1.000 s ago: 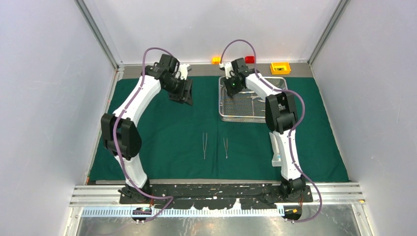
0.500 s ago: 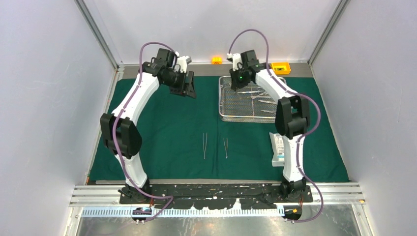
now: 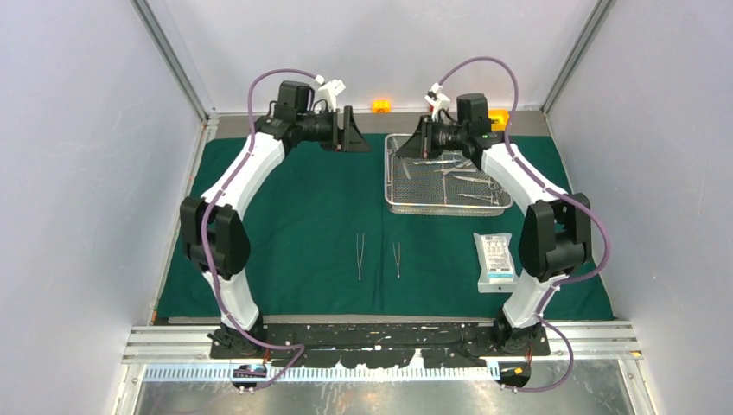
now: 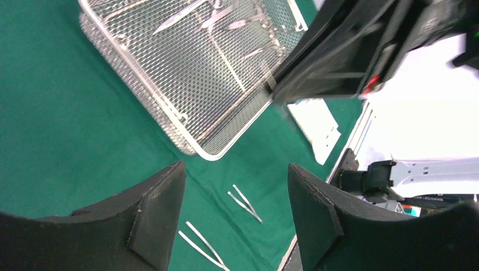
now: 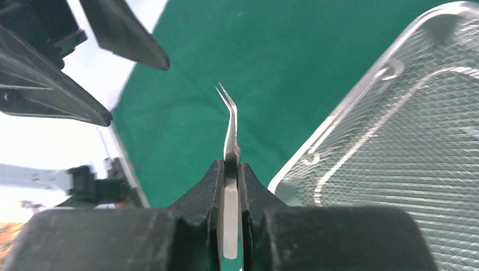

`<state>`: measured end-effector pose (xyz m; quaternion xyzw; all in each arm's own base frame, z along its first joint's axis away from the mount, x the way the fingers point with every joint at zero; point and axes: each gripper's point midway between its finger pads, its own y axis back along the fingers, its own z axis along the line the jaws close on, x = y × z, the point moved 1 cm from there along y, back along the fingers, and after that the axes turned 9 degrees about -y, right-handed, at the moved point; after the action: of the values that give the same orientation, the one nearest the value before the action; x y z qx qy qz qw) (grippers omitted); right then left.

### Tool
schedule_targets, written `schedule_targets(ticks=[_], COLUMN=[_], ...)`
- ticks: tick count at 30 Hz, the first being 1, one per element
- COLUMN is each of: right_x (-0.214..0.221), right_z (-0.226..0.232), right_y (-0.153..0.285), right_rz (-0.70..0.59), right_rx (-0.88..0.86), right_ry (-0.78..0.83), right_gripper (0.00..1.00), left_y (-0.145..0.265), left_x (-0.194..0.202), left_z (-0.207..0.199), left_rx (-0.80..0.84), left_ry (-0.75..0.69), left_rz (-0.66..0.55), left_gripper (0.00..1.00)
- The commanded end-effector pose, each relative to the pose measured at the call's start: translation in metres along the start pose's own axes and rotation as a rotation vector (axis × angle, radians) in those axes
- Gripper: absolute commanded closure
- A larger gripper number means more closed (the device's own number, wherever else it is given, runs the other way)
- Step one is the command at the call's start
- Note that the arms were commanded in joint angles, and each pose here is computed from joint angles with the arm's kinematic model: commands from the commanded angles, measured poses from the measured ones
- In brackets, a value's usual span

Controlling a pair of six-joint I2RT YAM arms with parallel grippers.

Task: Open and lay out the surgical kit
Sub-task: Place the medical item in the surgical kit.

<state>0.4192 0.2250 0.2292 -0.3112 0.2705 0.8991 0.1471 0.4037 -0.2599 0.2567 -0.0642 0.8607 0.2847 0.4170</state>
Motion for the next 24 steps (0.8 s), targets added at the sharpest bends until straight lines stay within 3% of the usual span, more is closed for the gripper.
schedule_targets(ticks=[1,15,24], right_x=[-0.002,0.011,0.016], right_z=[0.054,0.064,0.06], right_y=[0.004,0.0,-0.004], right_rz=[-0.039,-0.025,-0.015], right_rx=[-0.286,-0.454,-0.467], right_ry=[-0.095,-0.24,-0.26], right_gripper=[0.99,0.99,0.99], left_y=[0.001,-0.031,-0.037], left_x=[-0.033,-0.027,-0.024], left_z=[-0.037,-0.036,-0.035], left_rx=[0.116,0.196,0.21], left_ry=[-0.086,-0.104,-0.122], left_rz=[-0.126,-0.16,-0.15], left_gripper=[0.32,0.34,0.48])
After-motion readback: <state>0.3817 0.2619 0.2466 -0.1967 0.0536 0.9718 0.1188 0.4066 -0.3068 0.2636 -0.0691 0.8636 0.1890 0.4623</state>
